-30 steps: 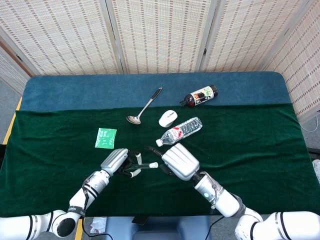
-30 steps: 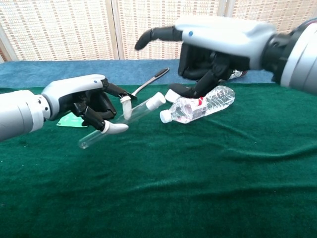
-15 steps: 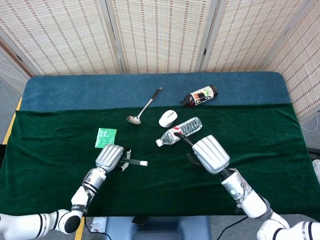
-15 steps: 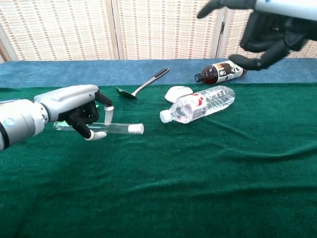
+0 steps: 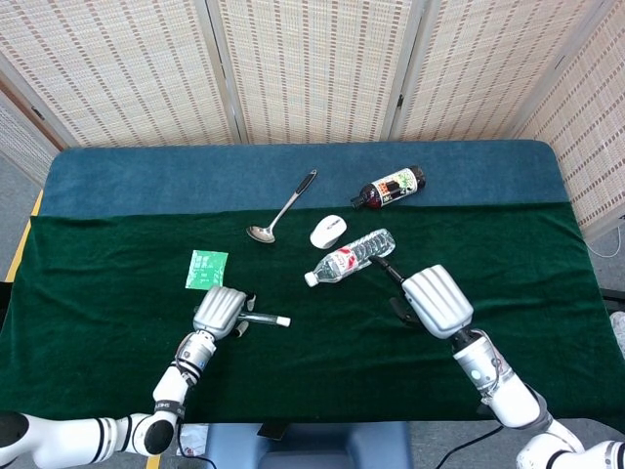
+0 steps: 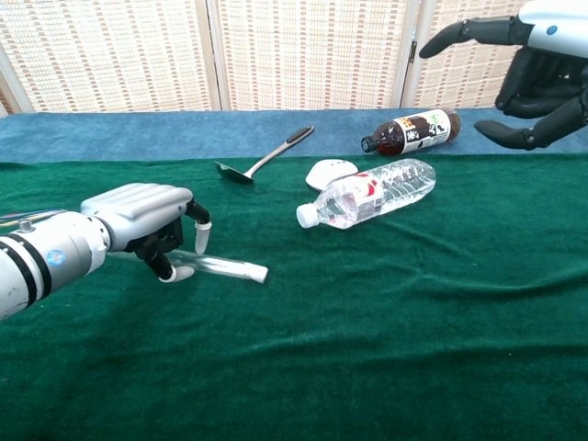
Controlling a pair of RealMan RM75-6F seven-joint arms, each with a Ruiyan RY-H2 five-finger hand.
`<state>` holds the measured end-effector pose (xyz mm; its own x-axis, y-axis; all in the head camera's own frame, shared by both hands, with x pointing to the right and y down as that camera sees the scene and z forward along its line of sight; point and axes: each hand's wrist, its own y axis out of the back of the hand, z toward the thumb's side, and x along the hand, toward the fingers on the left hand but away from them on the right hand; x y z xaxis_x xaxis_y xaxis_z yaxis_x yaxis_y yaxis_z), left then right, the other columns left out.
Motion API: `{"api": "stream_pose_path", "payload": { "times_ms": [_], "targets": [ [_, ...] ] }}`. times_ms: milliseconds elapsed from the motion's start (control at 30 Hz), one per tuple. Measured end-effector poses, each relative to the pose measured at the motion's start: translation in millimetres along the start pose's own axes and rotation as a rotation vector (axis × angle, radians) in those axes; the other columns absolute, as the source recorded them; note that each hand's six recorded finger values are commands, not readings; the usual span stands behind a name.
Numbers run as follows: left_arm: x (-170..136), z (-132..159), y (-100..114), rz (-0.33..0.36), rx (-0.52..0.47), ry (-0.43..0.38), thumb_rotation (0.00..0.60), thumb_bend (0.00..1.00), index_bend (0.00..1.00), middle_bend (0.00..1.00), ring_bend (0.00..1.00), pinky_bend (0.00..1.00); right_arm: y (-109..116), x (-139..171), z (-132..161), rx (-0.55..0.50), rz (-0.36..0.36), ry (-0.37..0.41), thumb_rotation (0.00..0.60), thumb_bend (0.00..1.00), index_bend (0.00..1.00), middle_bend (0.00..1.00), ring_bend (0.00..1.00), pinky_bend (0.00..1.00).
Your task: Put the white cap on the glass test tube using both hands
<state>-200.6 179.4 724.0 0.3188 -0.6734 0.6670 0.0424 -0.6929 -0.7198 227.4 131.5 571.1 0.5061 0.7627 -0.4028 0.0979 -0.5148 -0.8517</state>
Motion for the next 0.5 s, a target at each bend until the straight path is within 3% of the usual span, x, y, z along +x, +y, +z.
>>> {"api": "stream_pose_path", "payload": {
  "times_ms": [300, 433, 500],
  "targets": [
    [-8.1, -4.7, 5.5, -0.006, 0.013, 0.002, 0.600, 0.53, 0.30, 0.98, 0.93, 0.85, 3.3, 9.2, -22.1, 0.011, -0.005, -0.061, 0.600, 0.51, 0.12, 1.00, 1.00, 1.00],
    [-19.9, -19.0, 23.1, 0.035, -0.007, 0.013, 0.600, 0.53, 0.29, 0.89, 0.86, 0.84, 8.5, 23.0, -43.1, 0.022, -0.011, -0.125, 0.600, 0.51, 0.12, 0.98, 1.00, 1.00],
    [-27.4, -30.1, 33.6, 0.064, -0.021, 0.024, 0.600, 0.53, 0.31, 0.85, 0.82, 0.82, 11.4, 32.7, -54.4, 0.023, -0.018, -0.161, 0.600, 0.51, 0.12, 0.92, 1.00, 1.00]
  ]
}}
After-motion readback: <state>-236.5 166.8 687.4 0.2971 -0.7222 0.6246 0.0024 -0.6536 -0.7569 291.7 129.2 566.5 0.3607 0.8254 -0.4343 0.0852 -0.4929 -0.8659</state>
